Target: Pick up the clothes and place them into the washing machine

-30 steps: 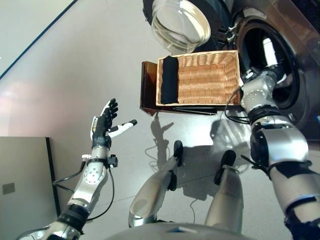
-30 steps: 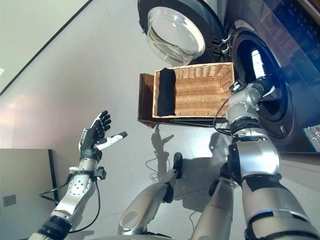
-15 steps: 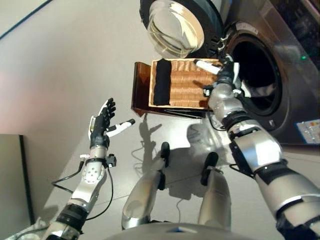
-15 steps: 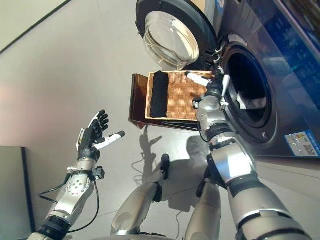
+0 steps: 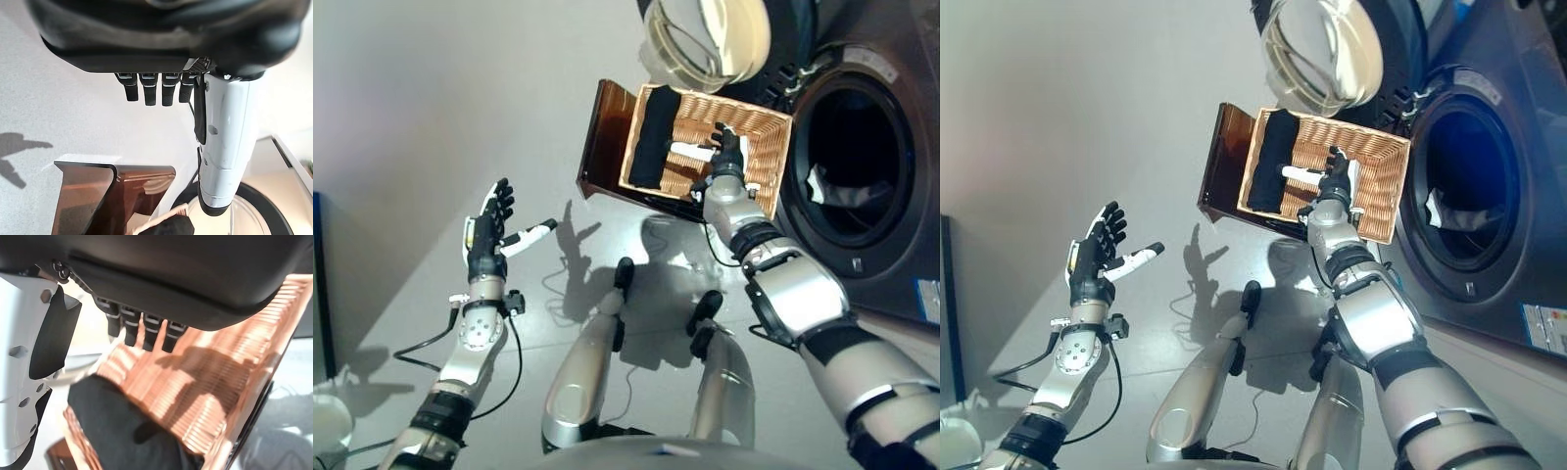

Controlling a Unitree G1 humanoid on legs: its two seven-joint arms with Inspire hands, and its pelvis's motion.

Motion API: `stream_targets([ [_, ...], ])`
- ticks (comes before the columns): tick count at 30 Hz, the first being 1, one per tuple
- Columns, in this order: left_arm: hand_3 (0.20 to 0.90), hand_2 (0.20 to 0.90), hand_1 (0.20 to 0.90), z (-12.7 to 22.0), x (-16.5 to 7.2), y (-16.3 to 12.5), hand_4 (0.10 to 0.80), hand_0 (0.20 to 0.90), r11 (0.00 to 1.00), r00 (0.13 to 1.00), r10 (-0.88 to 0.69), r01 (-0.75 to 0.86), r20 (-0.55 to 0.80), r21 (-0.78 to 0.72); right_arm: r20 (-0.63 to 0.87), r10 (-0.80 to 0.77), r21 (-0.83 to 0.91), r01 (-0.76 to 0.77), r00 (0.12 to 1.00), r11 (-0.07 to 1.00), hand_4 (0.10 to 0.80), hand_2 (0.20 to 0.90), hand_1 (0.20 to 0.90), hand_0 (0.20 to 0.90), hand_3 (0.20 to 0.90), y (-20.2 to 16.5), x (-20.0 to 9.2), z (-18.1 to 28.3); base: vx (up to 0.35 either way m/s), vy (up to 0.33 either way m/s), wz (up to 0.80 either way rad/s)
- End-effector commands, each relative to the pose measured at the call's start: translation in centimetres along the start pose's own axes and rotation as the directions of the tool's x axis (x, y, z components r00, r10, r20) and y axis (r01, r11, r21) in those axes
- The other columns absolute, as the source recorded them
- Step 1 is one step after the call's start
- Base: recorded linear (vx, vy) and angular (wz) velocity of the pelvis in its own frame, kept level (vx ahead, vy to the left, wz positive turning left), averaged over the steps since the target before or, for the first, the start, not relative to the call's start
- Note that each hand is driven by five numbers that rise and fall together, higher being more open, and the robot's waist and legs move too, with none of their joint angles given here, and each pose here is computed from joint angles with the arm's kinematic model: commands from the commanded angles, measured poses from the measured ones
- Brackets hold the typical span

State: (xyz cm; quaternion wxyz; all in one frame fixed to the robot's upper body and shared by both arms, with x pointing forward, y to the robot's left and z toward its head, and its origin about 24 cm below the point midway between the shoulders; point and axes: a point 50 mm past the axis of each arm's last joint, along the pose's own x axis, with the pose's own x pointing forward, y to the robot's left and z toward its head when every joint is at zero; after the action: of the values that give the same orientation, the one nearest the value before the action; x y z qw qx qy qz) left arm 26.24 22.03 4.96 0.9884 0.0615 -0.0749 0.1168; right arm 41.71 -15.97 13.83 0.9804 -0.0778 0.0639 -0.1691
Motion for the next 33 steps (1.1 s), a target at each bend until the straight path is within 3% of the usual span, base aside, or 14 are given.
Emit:
stream_targets([
  [1,0.9,0.9,0.9,5.6,1.8,2.6,0.8,0.9,0.997,0.959,0.072,-0.077,0.275,0.01,0.204,0.025,0.052,-0.037,0.979,0.998,0.8,0.9,0.9,0.9,0.9,1.1,-0.2,6.5,0.119,-0.042,0.21],
  [21,0.9,0.9,0.9,8.8,2.2,1.1,0.8,0.9,0.991,0.903,0.117,-0.079,0.413,-0.107,0.226,-0.162,0.109,0.14,0.961,0.984,0.8,0.9,0.9,0.9,0.9,-5.0,1.2,9.8,0.017,0.006,0.08],
  [33,0.9,0.9,0.9,9.0,2.2,0.8,0.8,0.9,0.99,0.9,0.125,-0.086,0.417,-0.112,0.267,-0.127,0.117,0.099,0.955,0.988,0.8,0.9,0.9,0.9,0.9,-3.5,0.7,11.1,0.012,-0.003,0.03],
])
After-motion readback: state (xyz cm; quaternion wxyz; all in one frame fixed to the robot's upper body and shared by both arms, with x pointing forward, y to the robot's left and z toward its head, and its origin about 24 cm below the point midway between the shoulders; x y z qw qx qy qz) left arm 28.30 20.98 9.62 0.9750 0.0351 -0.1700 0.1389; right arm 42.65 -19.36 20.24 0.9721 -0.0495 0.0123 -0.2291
